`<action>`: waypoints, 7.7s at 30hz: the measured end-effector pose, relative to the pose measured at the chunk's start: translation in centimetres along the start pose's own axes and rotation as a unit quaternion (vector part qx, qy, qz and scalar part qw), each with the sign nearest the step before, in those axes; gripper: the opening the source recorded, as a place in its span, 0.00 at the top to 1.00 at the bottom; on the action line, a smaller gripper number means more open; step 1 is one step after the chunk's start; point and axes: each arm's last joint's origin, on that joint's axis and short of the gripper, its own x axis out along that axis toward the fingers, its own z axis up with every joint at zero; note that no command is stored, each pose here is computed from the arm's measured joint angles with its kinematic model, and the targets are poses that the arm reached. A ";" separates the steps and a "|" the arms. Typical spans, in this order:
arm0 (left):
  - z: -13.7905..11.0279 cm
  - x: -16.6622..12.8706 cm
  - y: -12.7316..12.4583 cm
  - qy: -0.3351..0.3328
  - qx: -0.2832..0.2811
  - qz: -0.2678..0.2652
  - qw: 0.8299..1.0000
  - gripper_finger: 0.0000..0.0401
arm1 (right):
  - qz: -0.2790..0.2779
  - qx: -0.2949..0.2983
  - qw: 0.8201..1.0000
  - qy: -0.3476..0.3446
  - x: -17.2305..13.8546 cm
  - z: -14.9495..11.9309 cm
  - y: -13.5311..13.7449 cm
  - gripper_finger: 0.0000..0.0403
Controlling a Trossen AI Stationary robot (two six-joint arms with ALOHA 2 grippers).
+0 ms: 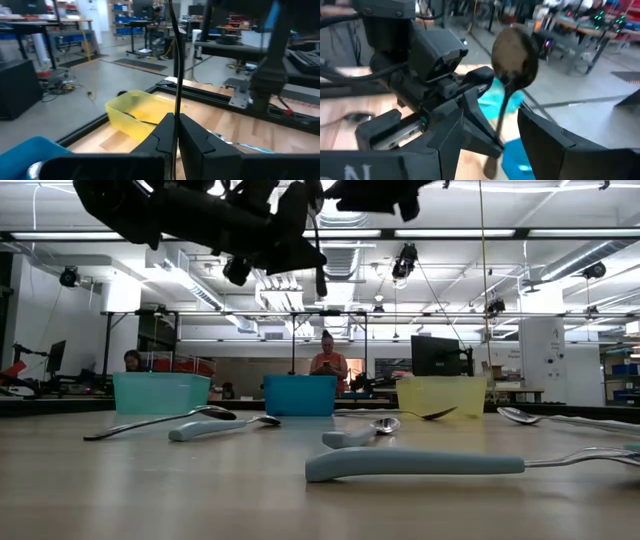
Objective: Sort silverware by color (type)
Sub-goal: Put the black spoon into the yellow bin
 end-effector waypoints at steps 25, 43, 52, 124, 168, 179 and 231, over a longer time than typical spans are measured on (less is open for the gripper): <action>0.2 0.0 0.2 -0.011 0.010 0.030 0.999 1.00 | -0.139 -0.010 0.990 -0.027 5.9 -1.9 2.1 0.77; 0.2 0.0 0.2 -0.011 0.019 0.029 0.999 1.00 | -0.141 -0.010 0.990 -0.021 5.7 -1.9 1.9 0.97; 0.4 -0.1 0.1 -0.008 0.029 0.009 0.999 0.89 | -0.141 -0.011 0.990 -0.009 5.4 -1.5 1.7 0.97; 8.0 -9.8 6.8 -0.106 0.124 0.031 0.986 0.69 | -0.158 0.430 0.629 0.628 6.7 -12.2 -29.4 0.97; 7.9 -9.8 6.7 -0.104 0.138 0.032 0.984 0.69 | -0.154 0.376 0.685 0.605 7.6 -13.2 -30.2 0.97; 7.9 -9.8 6.7 -0.104 0.138 0.032 0.984 0.69 | -0.154 0.377 0.685 0.604 7.7 -14.4 -29.9 0.97; 7.9 -9.8 6.8 -0.104 0.138 0.032 0.984 0.69 | -0.169 0.369 0.692 0.597 7.9 -16.5 -29.2 0.97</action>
